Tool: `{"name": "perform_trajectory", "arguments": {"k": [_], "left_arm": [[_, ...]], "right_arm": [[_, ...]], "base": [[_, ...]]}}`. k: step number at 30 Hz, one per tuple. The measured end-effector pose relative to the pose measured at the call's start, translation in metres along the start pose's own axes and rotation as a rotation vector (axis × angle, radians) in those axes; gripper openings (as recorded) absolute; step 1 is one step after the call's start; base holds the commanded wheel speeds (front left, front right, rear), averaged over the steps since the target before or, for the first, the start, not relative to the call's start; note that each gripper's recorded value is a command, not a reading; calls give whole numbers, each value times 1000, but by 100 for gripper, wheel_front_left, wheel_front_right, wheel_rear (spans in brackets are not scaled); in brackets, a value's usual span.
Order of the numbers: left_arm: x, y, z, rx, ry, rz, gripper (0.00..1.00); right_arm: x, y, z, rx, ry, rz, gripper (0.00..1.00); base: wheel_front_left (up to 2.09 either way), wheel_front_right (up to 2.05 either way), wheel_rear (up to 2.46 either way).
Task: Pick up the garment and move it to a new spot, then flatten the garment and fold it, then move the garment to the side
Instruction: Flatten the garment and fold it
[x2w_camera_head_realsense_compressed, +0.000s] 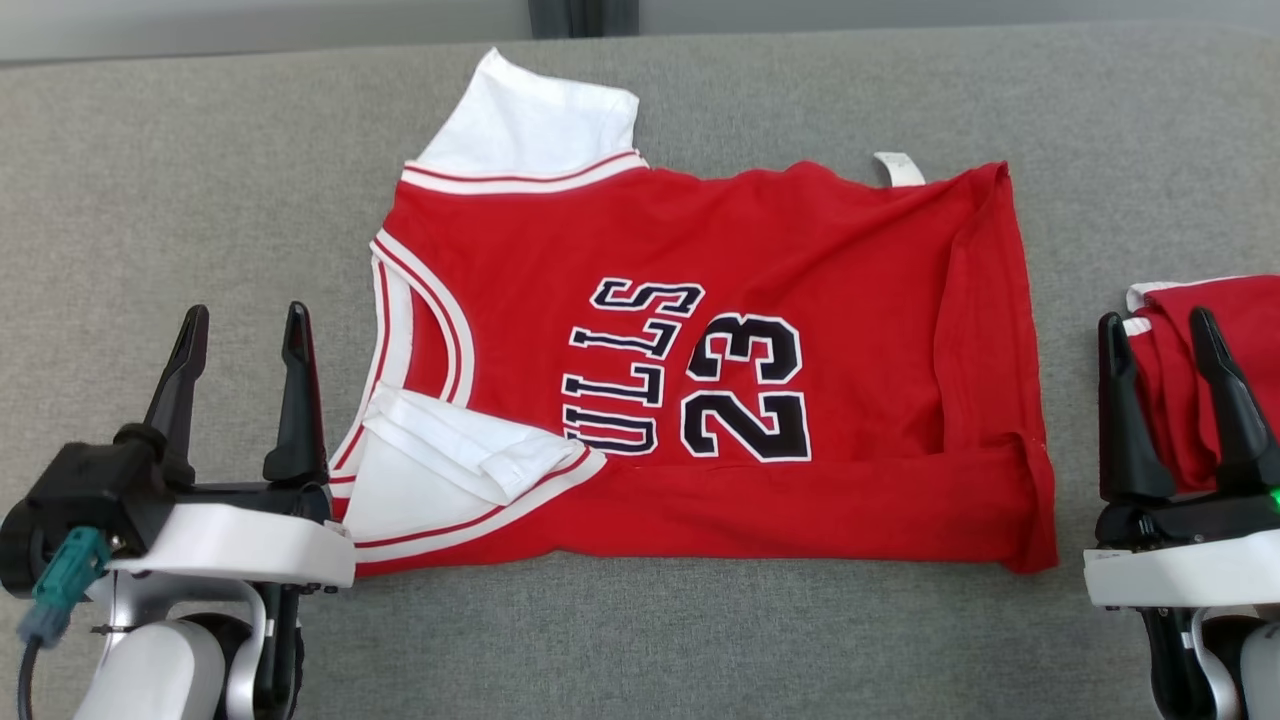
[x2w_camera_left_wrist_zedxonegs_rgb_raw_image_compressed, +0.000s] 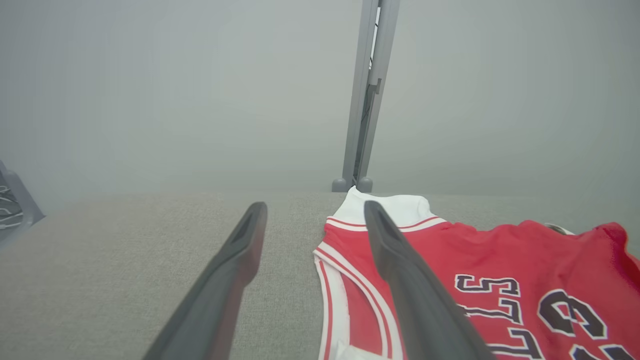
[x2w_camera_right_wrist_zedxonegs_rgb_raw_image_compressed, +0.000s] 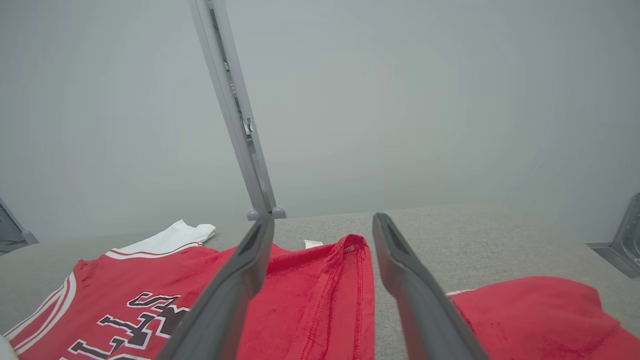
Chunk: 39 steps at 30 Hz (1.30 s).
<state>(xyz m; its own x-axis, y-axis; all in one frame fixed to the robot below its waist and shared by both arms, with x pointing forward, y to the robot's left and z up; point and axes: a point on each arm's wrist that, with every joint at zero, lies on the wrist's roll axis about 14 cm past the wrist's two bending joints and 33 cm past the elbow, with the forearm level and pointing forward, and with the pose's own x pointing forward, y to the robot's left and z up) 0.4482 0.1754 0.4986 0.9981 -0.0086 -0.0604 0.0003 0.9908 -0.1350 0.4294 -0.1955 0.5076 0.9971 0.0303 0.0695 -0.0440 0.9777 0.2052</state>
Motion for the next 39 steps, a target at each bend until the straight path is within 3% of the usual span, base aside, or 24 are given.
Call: {"name": "perform_trajectory", "arguments": {"k": [8, 16, 25, 39], "left_arm": [[-22, -3, 25, 5, -147, 19, 100], [-41, -6, 16, -26, -133, 8, 100], [-51, -2, -3, 77, -55, -18, 100], [-53, 1, -5, 81, -34, -9, 100]], "right_arm": [[-13, 18, 11, -77, -29, 55, 100], [-35, 22, 10, -58, -10, 50, 100], [-46, 21, 6, -58, 20, 41, 100], [-45, 26, 0, -48, 40, 54, 100]], "base": [[0, 0, 0], [0, 0, 0], [0, 0, 0], [0, 0, 0]]}}
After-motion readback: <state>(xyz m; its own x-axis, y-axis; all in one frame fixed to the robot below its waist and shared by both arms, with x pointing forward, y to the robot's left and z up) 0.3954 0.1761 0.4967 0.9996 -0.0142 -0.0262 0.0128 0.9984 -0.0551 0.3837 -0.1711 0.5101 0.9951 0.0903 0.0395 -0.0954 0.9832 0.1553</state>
